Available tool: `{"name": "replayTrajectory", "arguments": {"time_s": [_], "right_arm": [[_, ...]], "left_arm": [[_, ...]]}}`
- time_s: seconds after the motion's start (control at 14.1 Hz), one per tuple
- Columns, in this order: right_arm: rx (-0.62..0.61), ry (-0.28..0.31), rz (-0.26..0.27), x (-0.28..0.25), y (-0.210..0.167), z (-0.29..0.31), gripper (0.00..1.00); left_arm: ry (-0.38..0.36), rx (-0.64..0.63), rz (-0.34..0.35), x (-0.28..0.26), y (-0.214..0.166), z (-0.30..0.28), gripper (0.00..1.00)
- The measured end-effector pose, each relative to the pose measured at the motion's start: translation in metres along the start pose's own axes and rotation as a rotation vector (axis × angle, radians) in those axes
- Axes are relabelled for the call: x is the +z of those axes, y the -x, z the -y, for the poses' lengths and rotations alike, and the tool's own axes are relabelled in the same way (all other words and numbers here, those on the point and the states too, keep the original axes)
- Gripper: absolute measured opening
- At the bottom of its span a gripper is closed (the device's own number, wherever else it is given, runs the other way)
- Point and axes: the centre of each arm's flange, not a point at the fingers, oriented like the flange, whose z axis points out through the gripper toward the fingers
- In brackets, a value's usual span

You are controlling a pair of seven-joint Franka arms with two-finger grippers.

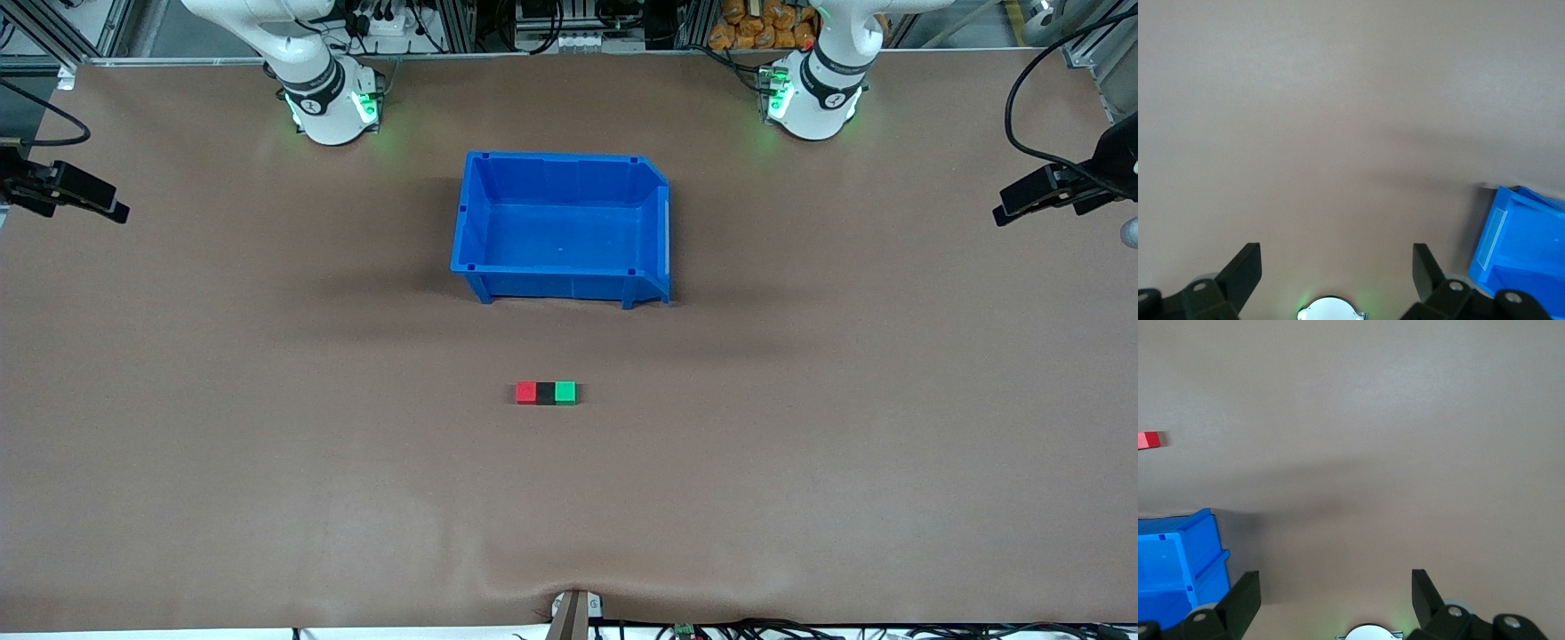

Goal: Attach green and red cubes to black cube

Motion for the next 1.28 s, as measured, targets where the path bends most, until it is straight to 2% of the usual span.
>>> {"name": "replayTrajectory", "arguments": {"time_s": [0.92,1.28], "right_arm": [[-0.01,0.003,0.008,0.0051,-0.0035,0.0073,1.0],[-0.007,0.006,-0.005,-0.001,-0.0042,0.0091,1.0]], "left_arm": [[-0.002,0.003,0.016,0.0008,0.0022,-0.0016,1.0],[-0.004,0.013,0.024,0.0011,0.0038,-0.0064,1.0]]}}
